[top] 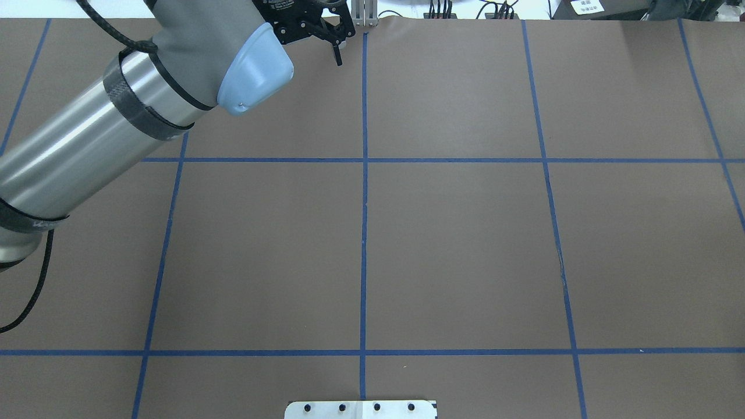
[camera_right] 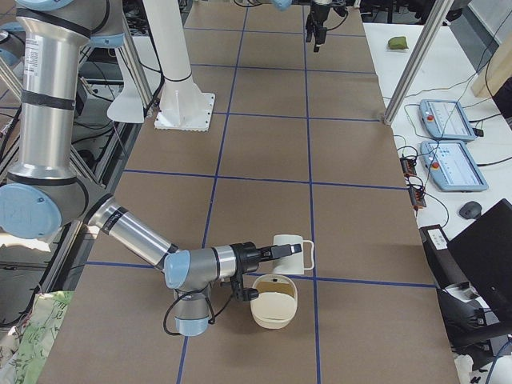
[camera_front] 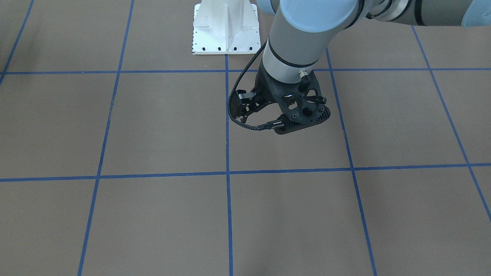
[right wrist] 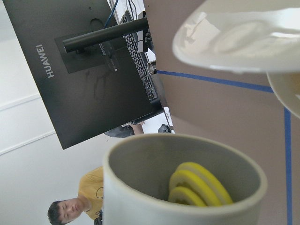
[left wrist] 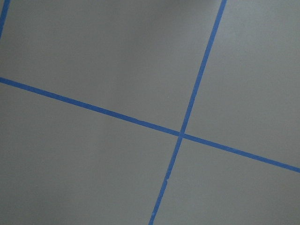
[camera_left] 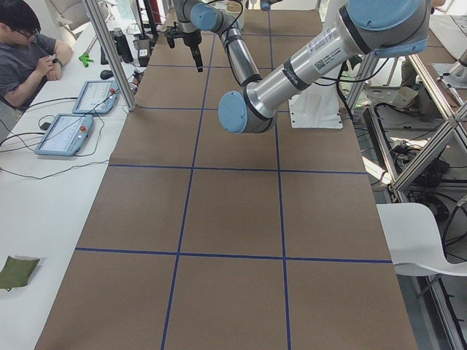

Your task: Left arm hands cup to right arm to dump lemon

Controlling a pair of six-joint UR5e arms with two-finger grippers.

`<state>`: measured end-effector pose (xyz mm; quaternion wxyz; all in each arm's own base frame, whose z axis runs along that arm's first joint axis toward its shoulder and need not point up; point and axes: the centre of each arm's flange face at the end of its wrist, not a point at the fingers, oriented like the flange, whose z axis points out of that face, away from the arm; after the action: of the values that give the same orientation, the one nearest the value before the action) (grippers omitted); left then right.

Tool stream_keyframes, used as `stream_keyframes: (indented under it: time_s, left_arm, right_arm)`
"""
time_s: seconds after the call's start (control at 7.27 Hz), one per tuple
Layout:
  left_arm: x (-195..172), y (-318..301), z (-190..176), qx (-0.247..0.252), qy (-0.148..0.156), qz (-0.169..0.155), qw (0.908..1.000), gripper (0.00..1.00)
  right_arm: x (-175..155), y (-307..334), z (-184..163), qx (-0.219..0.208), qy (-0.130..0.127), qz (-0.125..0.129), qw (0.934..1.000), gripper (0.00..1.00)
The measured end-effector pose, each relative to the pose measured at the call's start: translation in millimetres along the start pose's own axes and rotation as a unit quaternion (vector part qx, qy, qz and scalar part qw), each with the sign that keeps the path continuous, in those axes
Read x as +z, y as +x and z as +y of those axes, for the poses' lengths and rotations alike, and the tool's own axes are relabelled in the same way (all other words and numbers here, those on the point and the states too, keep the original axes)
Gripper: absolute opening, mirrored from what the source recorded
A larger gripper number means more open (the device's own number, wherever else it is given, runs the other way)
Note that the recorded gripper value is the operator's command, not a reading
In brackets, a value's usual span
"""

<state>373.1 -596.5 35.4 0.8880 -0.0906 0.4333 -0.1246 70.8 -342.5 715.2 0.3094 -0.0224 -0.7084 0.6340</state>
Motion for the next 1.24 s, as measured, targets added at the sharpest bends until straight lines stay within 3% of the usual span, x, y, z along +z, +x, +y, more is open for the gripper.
stream_keyframes:
  time_s: [0.28, 0.69, 1.24]
  left_arm:
    - [0, 1, 0, 0.000, 0.000, 0.000, 1.0000, 1.00]
    - [0, 0, 1, -0.004, -0.002, -0.005, 1.0000, 1.00]
    - [2, 0, 1, -0.005, -0.002, -0.007, 1.0000, 1.00]
  right_arm:
    - [-10, 0, -2, 0.062, -0.002, -0.006, 0.9981, 0.00]
    - [-29, 8, -2, 0.121, -0.013, -0.011, 0.9926, 0.00]
    - [-14, -7, 6, 0.168, -0.034, -0.019, 0.9850, 0.00]
